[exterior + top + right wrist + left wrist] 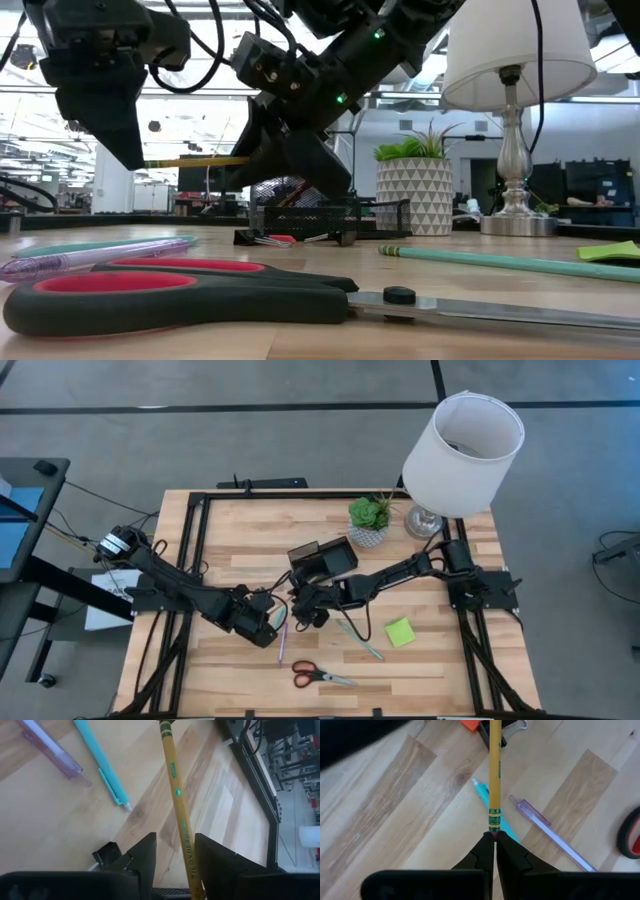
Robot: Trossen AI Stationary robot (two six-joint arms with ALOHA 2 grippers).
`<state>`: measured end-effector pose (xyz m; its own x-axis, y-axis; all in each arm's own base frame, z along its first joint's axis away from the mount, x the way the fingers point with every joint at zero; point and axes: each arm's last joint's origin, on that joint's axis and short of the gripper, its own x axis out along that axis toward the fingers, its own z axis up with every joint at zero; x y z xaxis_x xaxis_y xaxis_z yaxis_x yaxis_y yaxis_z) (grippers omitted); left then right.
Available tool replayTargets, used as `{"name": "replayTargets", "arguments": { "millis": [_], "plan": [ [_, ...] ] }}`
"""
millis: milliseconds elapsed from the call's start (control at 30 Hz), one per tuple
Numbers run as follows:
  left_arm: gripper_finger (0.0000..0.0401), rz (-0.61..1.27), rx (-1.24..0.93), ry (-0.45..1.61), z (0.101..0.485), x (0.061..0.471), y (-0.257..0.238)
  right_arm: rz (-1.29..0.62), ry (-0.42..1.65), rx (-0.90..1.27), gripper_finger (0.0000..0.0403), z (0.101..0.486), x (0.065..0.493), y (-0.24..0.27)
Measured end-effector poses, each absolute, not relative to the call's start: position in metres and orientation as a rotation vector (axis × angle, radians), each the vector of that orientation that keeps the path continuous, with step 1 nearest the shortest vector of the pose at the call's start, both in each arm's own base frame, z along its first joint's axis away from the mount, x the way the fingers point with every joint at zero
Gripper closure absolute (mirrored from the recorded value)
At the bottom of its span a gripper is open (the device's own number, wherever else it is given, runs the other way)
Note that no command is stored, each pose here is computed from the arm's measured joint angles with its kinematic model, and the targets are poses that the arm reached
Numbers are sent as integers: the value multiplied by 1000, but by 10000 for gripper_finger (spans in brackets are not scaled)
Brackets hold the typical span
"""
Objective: Pick and place office supplies into organizer
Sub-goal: Put the yellow pencil into the black desk organizer
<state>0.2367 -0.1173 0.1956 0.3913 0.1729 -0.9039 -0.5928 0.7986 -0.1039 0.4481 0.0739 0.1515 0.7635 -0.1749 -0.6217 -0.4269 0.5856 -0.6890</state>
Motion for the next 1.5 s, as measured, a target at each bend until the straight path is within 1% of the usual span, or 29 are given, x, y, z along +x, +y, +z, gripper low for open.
{"name": "replayTargets", "arguments": {
  "millis": [500, 567, 700, 767, 867, 967, 1133, 1233, 1300, 1500],
  "plan": [
    [401, 502, -489, 1078, 195, 240, -113, 162, 695, -955, 389, 152, 449, 75],
    [401, 502, -486, 1078, 195, 240, -113, 162, 696, -954, 391, 152, 449, 74],
    [400, 506, -485, 1076, 195, 241, -110, 157, 693, -953, 380, 153, 449, 74],
    [394, 506, -482, 1077, 195, 242, -109, 155, 693, -953, 380, 152, 449, 74],
    [370, 497, -460, 1078, 195, 242, -109, 155, 693, -952, 391, 152, 449, 74],
    [338, 498, -464, 1065, 196, 243, -109, 140, 665, -941, 392, 156, 451, 74],
    [289, 505, -470, 1065, 198, 245, -107, 106, 679, -910, 385, 156, 451, 72],
    [277, 535, -466, 1089, 208, 245, -104, 42, 694, -842, 392, 156, 451, 66],
    [274, 592, -404, 1082, 219, 244, -102, -10, 703, -784, 392, 156, 452, 60],
    [274, 747, -197, 951, 270, 231, -97, -116, 686, -611, 390, 161, 454, 41]
  ]
}}
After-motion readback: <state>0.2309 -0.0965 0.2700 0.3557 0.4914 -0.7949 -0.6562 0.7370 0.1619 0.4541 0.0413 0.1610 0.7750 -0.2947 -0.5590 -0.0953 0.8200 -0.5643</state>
